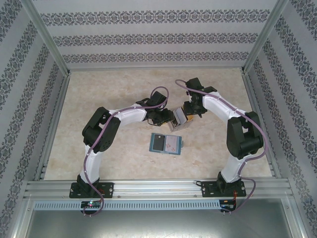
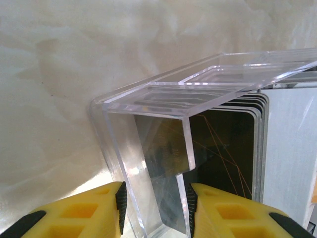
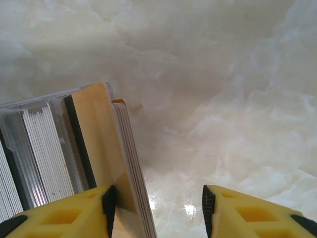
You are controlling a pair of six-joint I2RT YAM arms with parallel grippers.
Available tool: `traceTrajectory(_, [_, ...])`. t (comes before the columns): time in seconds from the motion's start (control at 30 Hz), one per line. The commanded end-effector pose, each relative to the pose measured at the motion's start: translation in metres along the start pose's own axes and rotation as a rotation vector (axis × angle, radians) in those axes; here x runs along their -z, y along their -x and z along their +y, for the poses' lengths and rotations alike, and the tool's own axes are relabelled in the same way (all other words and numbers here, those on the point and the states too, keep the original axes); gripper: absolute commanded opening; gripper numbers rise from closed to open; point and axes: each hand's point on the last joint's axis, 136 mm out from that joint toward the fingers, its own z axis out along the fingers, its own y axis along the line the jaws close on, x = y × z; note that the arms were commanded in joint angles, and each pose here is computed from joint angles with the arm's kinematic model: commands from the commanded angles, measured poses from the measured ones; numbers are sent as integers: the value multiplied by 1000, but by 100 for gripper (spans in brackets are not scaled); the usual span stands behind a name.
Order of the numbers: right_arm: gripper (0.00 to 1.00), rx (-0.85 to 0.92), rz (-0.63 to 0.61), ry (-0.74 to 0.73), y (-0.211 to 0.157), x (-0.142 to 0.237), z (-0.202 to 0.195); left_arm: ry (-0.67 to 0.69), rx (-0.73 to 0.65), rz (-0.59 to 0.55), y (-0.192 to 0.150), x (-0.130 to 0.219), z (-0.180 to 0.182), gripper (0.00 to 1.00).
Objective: Put the credit cards into the card holder
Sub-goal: Pick up the credit card from the storage box.
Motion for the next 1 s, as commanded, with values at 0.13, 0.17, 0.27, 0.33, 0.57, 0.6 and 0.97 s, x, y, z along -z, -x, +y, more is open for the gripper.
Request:
traceTrajectory(0.13, [39, 14, -38, -24, 9, 15, -3, 69, 34, 37, -9, -11, 25, 38])
traceTrajectory(0.17, [36, 15, -37, -20, 9, 15, -1, 69, 34, 38, -9, -11, 25, 38])
traceTrajectory(0.27, [31, 18, -41, -9, 10, 16, 1, 68, 36, 40, -9, -12, 26, 38])
traceTrajectory(0.33, [29, 19, -43, -16, 11, 16, 0, 69, 36, 41, -10, -12, 26, 38])
traceTrajectory(0.57, [19, 20, -63, -36, 15, 23, -1, 66, 34, 39, -9, -11, 25, 38])
traceTrajectory(0.6, [19, 20, -63, -33, 15, 24, -1, 66, 35, 38, -9, -11, 25, 38])
traceTrajectory(0.97, [7, 7, -87, 9, 16, 39, 5, 59, 33, 32, -9, -8, 23, 38])
